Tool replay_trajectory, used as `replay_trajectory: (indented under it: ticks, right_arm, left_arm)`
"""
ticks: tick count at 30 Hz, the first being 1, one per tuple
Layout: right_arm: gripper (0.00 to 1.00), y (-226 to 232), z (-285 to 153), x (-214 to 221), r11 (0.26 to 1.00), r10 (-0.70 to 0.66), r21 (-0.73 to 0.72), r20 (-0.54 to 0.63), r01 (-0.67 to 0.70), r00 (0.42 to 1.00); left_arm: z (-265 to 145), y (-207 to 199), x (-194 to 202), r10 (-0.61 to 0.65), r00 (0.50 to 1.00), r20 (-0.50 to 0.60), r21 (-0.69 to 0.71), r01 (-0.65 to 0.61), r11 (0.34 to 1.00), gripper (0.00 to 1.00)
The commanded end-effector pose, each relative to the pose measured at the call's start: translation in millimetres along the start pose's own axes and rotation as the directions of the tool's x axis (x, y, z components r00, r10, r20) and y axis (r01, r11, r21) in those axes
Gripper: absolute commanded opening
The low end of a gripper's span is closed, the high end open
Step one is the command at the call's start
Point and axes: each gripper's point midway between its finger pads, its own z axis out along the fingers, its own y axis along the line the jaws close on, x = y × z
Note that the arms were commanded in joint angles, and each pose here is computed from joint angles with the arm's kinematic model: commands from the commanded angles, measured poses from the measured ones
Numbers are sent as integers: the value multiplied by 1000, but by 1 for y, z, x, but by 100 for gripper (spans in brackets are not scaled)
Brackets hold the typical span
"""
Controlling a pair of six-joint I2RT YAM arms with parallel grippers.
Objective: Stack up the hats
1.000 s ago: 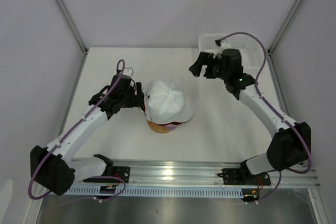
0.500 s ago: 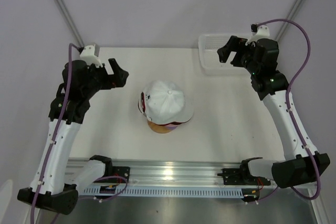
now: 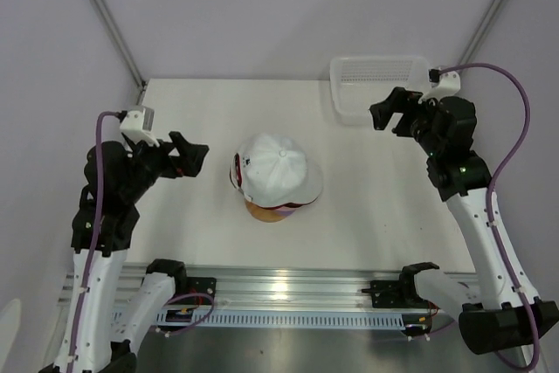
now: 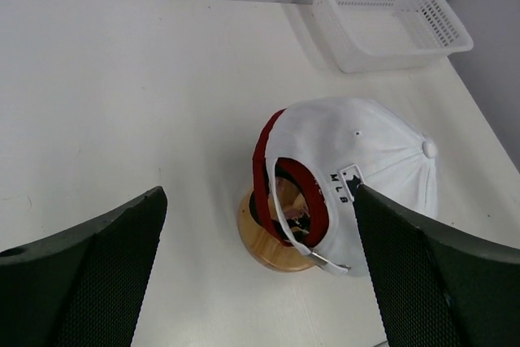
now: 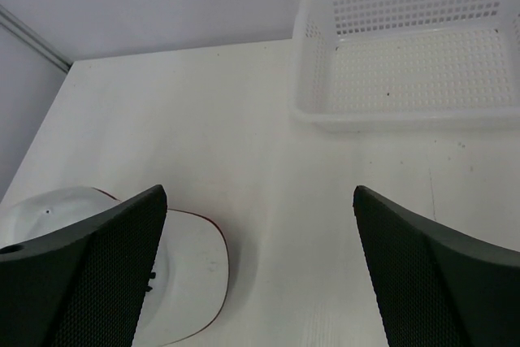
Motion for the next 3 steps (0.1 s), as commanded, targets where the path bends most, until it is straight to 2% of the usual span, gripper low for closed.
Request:
replay_trajectory:
  ticks: [1,3]
  right_arm:
    - [100,-7,-8,4,999,-5,32,-2,5,1000]
    - [100,-3,-11,3,1000,-9,16,3,9,1000]
  left_arm:
    - [3,1,1,21,999,26,14,-21,1000,100]
    - [2,-1,0,26,999,28,22,-26,999,99]
